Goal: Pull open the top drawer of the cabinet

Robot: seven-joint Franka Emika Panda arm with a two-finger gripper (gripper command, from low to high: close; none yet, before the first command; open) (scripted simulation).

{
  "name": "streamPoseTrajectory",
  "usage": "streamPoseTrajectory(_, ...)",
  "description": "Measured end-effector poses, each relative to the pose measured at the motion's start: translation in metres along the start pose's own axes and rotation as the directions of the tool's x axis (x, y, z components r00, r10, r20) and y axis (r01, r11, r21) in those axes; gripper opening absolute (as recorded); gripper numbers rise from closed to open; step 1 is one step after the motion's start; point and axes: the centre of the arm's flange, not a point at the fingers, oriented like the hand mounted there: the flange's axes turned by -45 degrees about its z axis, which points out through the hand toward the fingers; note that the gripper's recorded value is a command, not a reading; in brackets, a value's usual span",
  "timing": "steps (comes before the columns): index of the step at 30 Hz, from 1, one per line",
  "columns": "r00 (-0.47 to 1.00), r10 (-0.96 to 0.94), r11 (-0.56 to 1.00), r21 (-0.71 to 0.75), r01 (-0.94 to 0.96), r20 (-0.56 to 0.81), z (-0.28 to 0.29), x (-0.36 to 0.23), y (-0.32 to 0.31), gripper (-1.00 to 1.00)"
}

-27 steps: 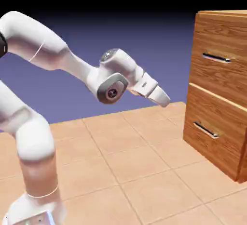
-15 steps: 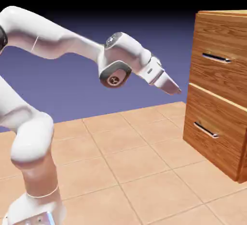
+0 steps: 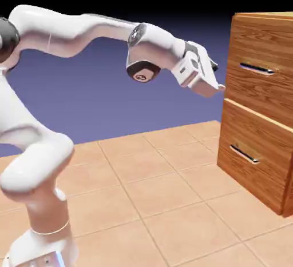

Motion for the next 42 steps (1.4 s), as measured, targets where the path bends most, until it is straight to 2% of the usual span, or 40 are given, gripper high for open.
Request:
streamPoseTrajectory(18,0.914,0.402,0.901,0.205,-0.383,-0.058,0.057,-0.006,-0.043,0.00)
streamPoseTrajectory(28,0.784,0.621,0.744,0.327,-0.583,-0.013,0.108,-0.025,-0.064,0.00)
streamPoseTrajectory(38,0.578,0.813,0.501,0.424,-0.755,0.070,0.164,-0.047,-0.083,0.00)
streamPoseTrajectory(42,0.573,0.816,0.493,0.428,-0.757,0.072,0.177,-0.042,-0.089,0.00)
